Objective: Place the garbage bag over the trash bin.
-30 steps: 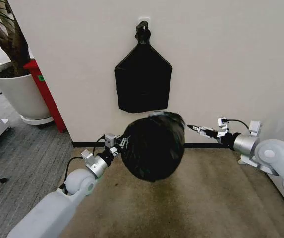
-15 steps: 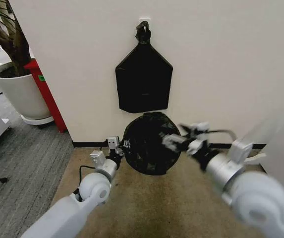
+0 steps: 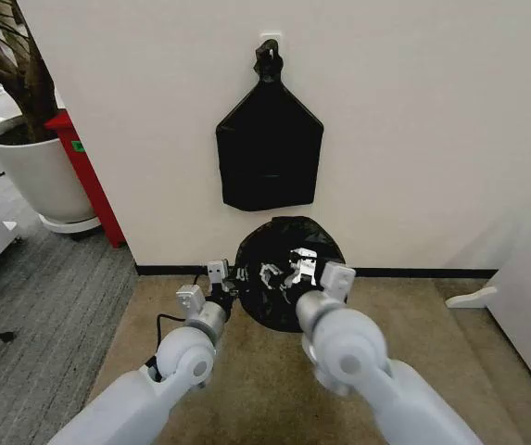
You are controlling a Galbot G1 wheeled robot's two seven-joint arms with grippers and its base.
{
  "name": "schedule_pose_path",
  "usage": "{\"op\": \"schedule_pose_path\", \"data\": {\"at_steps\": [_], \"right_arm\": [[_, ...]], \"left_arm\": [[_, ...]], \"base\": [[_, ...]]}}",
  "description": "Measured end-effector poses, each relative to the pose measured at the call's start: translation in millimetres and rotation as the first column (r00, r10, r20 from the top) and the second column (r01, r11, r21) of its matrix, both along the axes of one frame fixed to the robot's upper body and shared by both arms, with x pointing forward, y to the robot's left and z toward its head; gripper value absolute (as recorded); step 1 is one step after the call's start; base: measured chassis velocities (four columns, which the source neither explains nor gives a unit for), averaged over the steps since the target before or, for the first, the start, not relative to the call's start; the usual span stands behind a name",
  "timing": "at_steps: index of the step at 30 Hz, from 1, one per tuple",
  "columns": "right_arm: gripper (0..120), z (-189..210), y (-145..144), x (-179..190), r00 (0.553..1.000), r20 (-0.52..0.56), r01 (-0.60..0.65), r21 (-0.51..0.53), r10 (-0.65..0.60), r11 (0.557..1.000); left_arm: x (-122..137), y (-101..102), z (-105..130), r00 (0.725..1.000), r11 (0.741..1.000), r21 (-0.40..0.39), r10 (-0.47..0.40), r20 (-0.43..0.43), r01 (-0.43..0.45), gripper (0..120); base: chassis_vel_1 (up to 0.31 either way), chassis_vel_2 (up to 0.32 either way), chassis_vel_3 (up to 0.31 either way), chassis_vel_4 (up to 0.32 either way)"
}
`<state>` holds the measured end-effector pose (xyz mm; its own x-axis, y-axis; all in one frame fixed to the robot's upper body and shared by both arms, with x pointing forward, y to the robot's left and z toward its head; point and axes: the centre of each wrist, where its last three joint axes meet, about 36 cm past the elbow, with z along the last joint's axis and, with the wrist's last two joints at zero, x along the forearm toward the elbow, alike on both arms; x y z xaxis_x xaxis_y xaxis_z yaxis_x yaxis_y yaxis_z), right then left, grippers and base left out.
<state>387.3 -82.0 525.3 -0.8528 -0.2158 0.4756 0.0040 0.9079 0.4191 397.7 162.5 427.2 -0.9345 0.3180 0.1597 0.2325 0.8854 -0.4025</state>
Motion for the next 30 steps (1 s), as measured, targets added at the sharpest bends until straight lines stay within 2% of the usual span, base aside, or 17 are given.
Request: {"op": "schedule_pose_path", "data": {"at_steps": [6,8,11,16,20,25,27,30], "right_arm": [[3,-23,13,23,0.994,-0.068,0.085,-0.070,-0.090,0.994],[0,-26,16,26,0.991,-0.085,0.095,-0.080,-0.102,0.992],[0,-40,31,40,0.976,-0.159,0.132,-0.120,-0.150,0.984],[0,-48,49,51,0.956,-0.224,0.158,-0.148,-0.188,0.976],[0,-35,47,46,0.963,-0.199,0.156,-0.137,-0.181,0.978],[0,-3,29,34,0.981,-0.127,0.130,-0.110,-0.144,0.985],[0,-2,28,36,0.982,-0.121,0.132,-0.110,-0.145,0.985],[0,-13,27,58,0.974,-0.134,0.164,-0.122,-0.180,0.979]], "left_arm": [[-8,-7,1,1.000,1.000,-0.010,-0.002,-0.009,0.002,2],[-10,-8,2,1.000,1.000,-0.010,-0.004,-0.009,0.004,2],[-16,-11,4,1.000,1.000,-0.009,-0.018,-0.001,0.018,2],[-21,-16,3,1.000,1.000,-0.012,-0.023,-0.001,0.023,2],[-22,-16,2,1.000,1.000,-0.013,-0.015,-0.003,0.015,2],[-19,-11,0,1.000,1.000,-0.002,0.009,-0.008,-0.009,2],[-20,-11,-1,1.000,1.000,-0.002,0.009,-0.008,-0.009,2],[-21,-12,-1,1.000,1.000,-0.006,0.007,-0.009,-0.007,2]], "base": [[0.000,0.000,0.000,0.000],[0.000,0.000,0.000,0.000],[0.000,0.000,0.000,0.000],[0.000,0.000,0.000,0.000],[0.000,0.000,0.000,0.000],[0.000,0.000,0.000,0.000],[0.000,0.000,0.000,0.000],[0.000,0.000,0.000,0.000]]}}
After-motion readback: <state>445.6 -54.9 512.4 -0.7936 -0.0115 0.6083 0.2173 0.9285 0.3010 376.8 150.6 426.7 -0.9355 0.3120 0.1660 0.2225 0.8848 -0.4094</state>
